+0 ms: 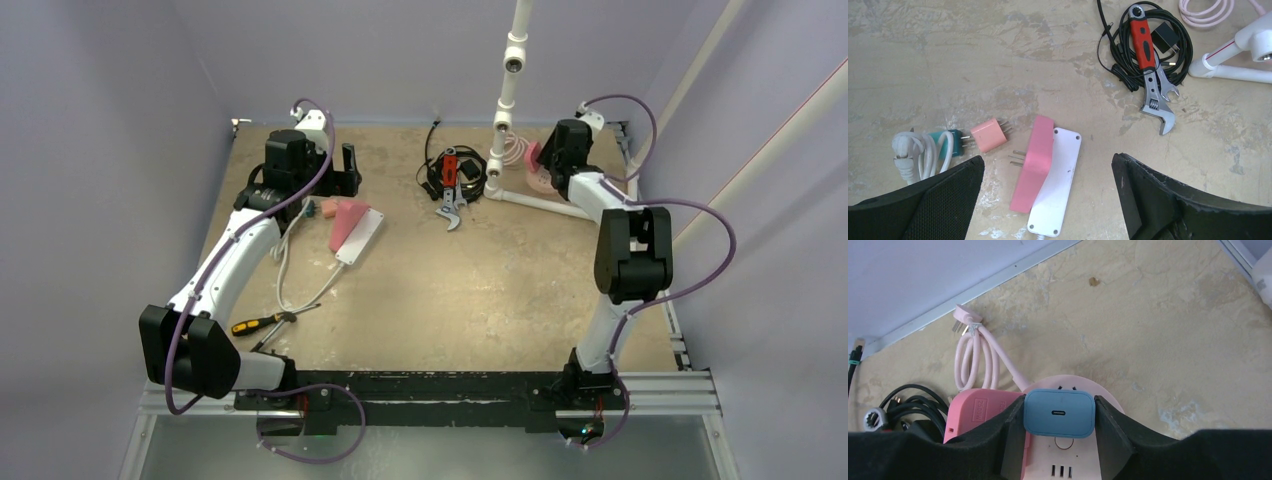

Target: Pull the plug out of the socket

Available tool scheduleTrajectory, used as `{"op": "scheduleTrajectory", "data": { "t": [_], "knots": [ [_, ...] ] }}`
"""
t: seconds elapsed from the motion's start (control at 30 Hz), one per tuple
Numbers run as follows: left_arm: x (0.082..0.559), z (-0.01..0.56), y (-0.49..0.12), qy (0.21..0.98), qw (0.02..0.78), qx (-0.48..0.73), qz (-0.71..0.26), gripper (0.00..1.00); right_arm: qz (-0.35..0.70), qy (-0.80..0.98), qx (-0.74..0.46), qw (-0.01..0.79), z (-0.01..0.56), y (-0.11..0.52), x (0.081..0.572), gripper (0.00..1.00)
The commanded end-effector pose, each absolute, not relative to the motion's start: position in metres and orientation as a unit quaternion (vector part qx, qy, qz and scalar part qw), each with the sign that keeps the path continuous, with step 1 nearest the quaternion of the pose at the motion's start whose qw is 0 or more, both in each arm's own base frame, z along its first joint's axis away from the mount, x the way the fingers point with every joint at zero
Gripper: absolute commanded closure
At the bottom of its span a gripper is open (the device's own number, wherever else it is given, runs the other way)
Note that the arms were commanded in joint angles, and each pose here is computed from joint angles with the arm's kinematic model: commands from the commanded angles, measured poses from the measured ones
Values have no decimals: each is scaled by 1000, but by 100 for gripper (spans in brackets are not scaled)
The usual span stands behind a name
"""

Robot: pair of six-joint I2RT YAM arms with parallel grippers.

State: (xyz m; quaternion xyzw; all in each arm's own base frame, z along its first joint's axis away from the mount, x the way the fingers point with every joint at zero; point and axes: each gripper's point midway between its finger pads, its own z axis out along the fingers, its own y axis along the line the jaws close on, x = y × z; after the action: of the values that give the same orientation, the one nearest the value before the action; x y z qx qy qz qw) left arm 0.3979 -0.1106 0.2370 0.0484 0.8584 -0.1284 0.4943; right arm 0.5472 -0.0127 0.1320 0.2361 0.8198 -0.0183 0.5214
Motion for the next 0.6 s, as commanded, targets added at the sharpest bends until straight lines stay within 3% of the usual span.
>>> {"op": "scheduleTrajectory", "data": {
  "t": [0.0,0.27,0.57],
  "knots": [
    [400,251,-116,844,514,48,-145,1,-5,789,241,565,171,-16,542,100],
    [399,251,-118,844,513,48,-150,1,11,795,251,552,151,-9,509,100],
    [396,252,-125,841,513,52,-164,1,51,810,241,533,139,58,473,100]
  ]
}}
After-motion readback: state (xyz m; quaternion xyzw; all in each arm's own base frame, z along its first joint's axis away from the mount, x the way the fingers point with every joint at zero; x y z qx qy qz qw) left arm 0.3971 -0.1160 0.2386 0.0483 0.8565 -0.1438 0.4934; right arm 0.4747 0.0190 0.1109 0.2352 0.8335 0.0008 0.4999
